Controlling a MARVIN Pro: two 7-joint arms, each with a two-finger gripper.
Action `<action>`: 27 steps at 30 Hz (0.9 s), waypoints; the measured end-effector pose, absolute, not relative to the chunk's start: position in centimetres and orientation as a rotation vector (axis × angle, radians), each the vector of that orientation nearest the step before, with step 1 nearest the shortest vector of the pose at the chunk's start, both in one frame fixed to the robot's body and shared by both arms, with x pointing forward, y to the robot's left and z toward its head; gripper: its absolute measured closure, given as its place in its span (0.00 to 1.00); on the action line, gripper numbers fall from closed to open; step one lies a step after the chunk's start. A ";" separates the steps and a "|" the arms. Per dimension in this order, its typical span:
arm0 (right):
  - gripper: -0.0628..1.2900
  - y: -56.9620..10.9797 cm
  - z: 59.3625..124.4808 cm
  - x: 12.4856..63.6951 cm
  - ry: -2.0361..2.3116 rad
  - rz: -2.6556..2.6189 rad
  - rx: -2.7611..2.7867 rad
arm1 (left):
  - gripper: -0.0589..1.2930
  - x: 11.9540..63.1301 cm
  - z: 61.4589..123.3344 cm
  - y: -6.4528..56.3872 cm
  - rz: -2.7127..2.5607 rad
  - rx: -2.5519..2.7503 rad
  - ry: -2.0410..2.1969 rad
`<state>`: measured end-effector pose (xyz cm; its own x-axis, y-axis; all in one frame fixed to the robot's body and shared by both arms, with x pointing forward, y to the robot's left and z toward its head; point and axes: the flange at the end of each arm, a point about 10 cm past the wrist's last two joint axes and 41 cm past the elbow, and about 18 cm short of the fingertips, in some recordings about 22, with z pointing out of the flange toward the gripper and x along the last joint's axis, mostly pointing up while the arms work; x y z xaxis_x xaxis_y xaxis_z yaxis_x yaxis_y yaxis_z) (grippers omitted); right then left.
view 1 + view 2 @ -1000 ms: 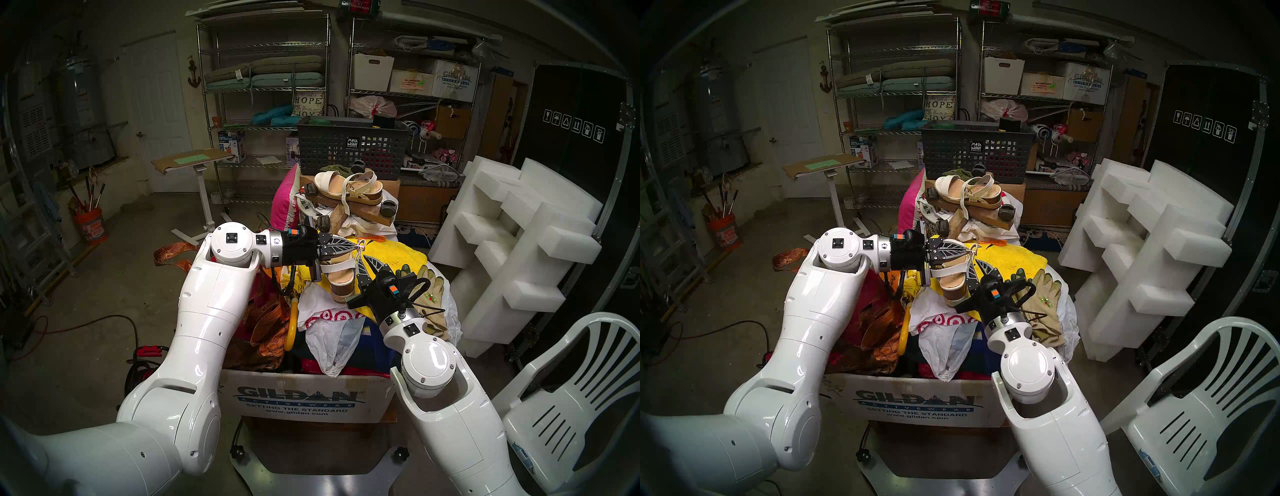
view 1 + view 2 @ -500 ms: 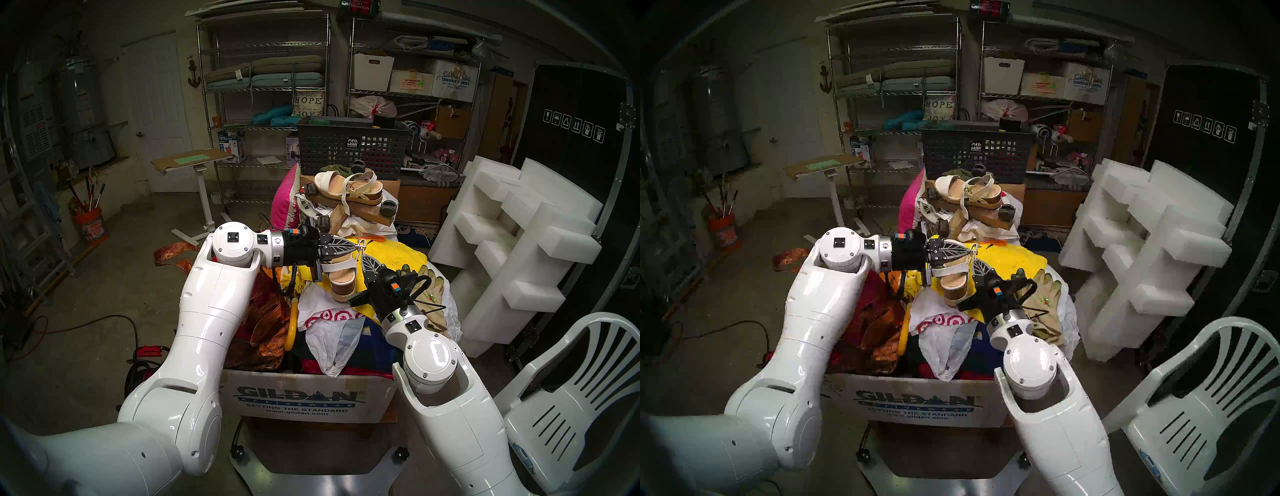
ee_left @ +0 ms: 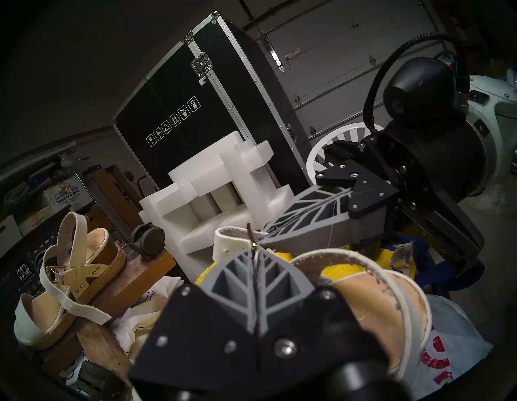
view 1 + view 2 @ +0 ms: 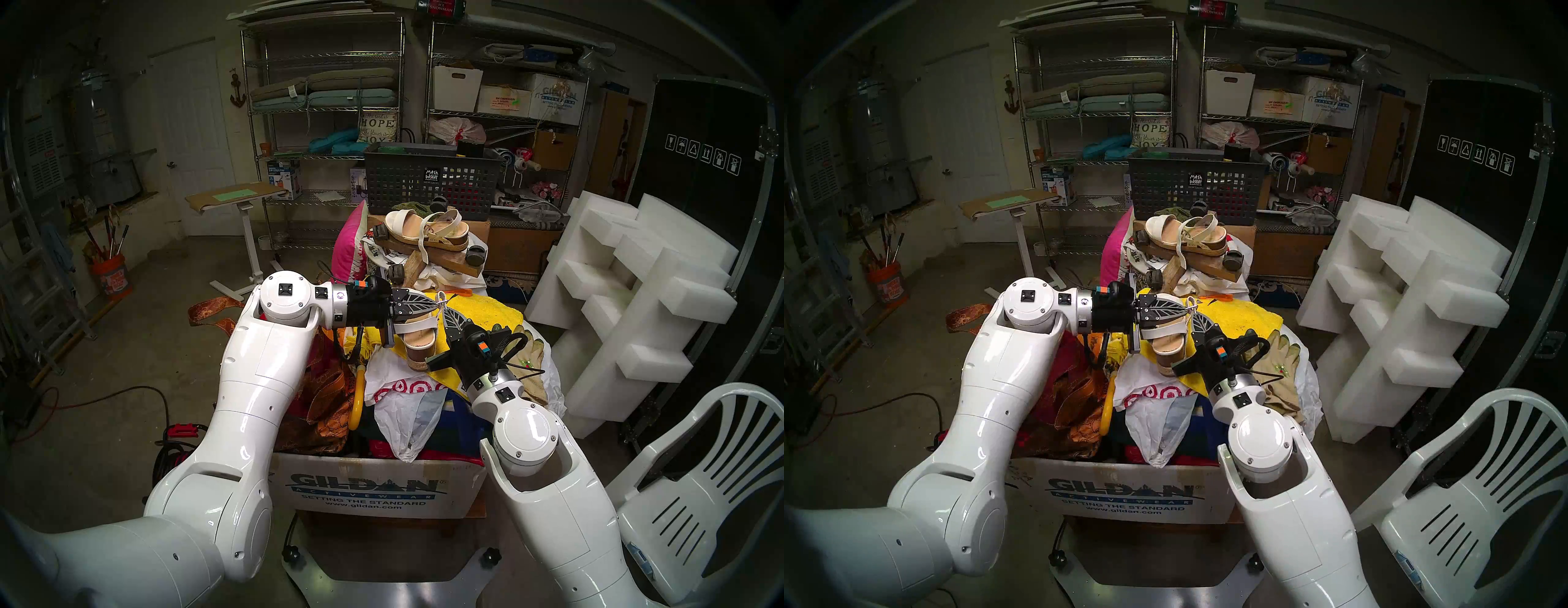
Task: Unbuckle a shoe
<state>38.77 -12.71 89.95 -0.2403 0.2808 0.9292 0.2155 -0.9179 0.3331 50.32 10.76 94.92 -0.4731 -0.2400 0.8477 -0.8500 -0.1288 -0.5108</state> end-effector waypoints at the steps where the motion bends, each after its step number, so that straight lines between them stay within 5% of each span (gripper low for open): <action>1: 0.97 -12.7 90.0 38.8 0.625 2.361 1.905 | 0.97 50.3 95.0 10.8 1.640 1.213 -1.660; 17: 0.97 -12.1 90.4 39.0 0.635 2.373 1.890 | 0.97 50.0 95.3 11.5 1.645 1.213 -1.664; 25: 0.76 -12.2 90.2 38.1 0.617 2.367 1.915 | 0.97 50.1 95.3 11.4 1.687 1.210 -1.659; 27: 0.57 -12.6 90.2 37.9 0.605 2.362 1.915 | 0.97 50.2 95.3 11.4 1.692 1.209 -1.661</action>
<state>37.88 -12.58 90.22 -0.2363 0.2725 0.9327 0.2092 -0.9231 0.3227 50.15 11.42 95.30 -0.4977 -0.2416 0.8330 -0.8285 -0.1518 -0.5390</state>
